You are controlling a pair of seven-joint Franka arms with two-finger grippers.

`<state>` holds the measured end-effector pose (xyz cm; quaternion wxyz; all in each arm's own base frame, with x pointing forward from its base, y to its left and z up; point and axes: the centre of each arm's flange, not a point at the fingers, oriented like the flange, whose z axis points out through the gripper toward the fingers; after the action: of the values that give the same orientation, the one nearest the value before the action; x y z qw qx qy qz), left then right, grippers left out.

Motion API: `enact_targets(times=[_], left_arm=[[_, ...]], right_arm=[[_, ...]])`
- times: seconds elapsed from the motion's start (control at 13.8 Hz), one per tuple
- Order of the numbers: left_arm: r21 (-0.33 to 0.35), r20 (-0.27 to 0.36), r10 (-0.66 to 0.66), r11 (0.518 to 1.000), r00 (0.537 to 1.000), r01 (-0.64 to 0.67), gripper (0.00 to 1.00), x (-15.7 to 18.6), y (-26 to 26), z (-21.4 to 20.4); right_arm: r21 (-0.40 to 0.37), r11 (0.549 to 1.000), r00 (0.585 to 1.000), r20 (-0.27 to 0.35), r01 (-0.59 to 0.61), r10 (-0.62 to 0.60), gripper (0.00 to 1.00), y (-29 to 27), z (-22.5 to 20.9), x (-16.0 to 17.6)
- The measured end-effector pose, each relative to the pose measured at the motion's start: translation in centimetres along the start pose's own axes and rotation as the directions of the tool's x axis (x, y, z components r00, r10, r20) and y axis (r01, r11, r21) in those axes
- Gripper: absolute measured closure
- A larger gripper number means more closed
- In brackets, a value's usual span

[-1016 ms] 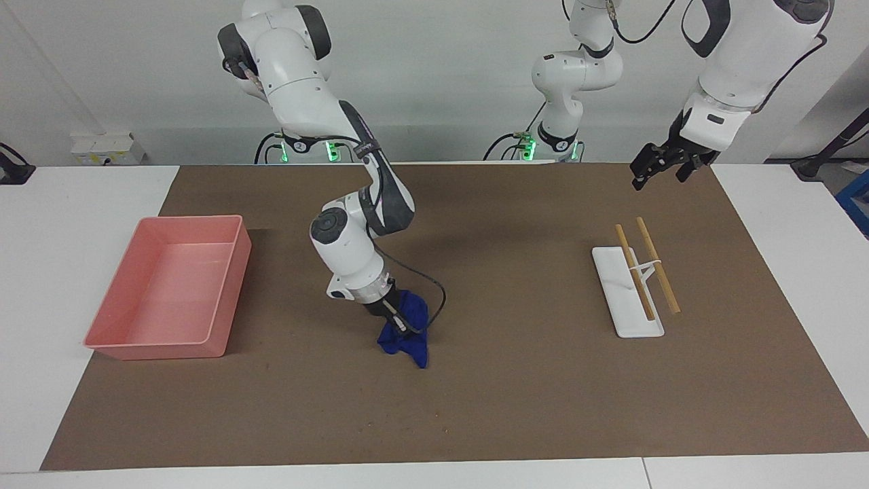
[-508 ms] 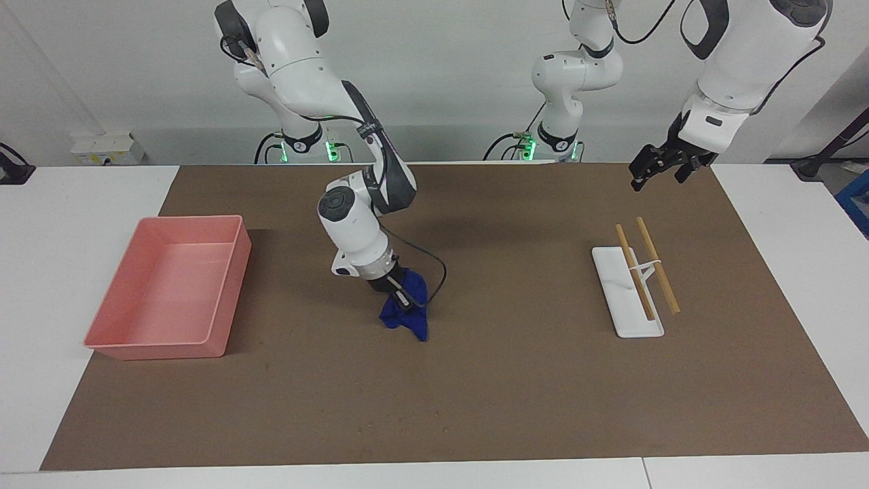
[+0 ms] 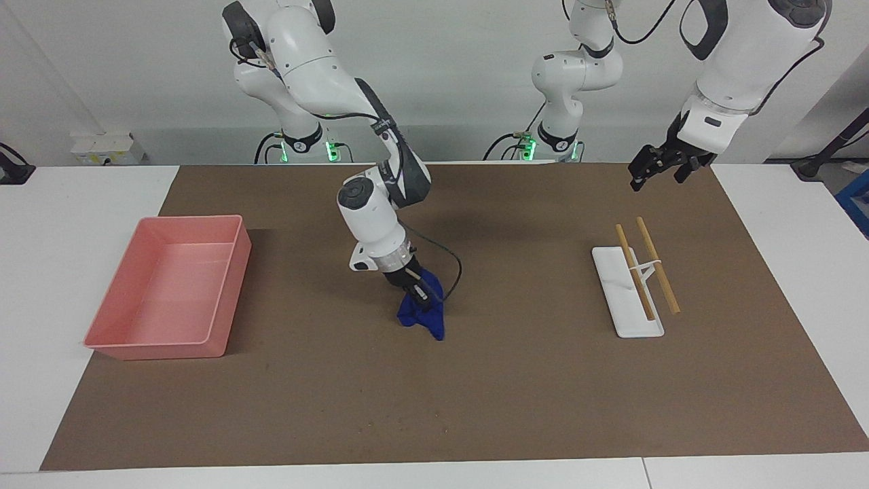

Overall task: Wipe water with towel using both arms
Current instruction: 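Wipe the water spill with the cloth in the right gripper, then carry the cloth into the pink bin and open the right gripper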

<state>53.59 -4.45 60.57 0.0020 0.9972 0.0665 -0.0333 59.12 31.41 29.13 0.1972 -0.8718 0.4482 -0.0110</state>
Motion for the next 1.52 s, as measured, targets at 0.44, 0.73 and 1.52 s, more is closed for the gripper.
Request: enact_targets(times=[0.44, 0.73, 1.52], left_arm=[[0.0, 0.001, -0.003, 1.0, 1.0, 0.003, 0.0, 0.0, -0.1, 0.0], [0.0, 0.001, -0.004, 1.0, 1.0, 0.004, 0.0, 0.0, -0.2, 0.1], [0.0, 0.001, -0.004, 1.0, 1.0, 0.004, 0.0, 0.0, -0.2, 0.1]], right_arm=[[-0.001, 0.992, 0.992, -0.027, 0.125, -0.125, 0.84, 0.8, -0.2, 4.0], [-0.005, 0.978, 0.977, -0.056, 0.208, -0.208, 0.84, 1.9, -1.4, 9.2], [-0.104, 0.973, 0.977, -0.028, 0.207, -0.211, 0.84, 4.3, -21.0, 17.1]])
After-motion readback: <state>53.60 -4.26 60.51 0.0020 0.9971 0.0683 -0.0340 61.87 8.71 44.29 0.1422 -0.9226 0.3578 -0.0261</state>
